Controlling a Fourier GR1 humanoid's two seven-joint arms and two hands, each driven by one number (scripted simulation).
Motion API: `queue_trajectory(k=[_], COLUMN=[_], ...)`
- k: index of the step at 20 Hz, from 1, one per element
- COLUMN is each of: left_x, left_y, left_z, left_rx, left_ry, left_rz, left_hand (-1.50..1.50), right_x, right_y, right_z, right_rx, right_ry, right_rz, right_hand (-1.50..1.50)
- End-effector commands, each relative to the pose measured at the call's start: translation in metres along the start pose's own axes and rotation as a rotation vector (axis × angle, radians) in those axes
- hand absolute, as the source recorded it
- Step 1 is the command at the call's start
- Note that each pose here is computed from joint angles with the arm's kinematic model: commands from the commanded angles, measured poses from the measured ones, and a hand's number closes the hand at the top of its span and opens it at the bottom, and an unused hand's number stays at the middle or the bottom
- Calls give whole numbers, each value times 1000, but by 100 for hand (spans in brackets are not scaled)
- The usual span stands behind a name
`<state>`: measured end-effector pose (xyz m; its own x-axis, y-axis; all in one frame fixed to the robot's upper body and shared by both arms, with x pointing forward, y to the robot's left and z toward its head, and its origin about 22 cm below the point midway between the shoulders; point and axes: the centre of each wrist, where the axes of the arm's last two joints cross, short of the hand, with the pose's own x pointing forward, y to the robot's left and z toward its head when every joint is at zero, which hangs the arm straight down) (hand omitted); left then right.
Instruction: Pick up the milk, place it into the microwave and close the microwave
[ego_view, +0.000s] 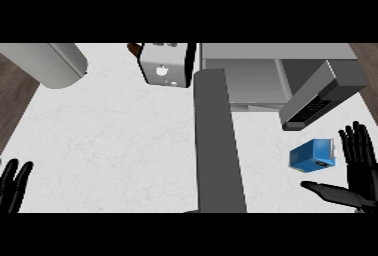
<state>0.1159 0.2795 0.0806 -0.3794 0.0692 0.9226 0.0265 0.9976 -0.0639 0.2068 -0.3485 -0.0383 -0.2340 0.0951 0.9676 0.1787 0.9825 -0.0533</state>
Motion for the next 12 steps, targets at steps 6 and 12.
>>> queue_trajectory(k=[6,12], left_x=[2,18], left_y=[16,6], left_z=[-1,0], left_rx=[-3,3], left_ry=[9,10], left_rz=[3,-4], left_hand=[-150,-150], right_x=[-45,-61], right_y=[-3,-10], right_z=[2,3], right_rx=[-5,-109], right_ry=[6,61], right_rz=[26,139], right_hand=[-150,-150])
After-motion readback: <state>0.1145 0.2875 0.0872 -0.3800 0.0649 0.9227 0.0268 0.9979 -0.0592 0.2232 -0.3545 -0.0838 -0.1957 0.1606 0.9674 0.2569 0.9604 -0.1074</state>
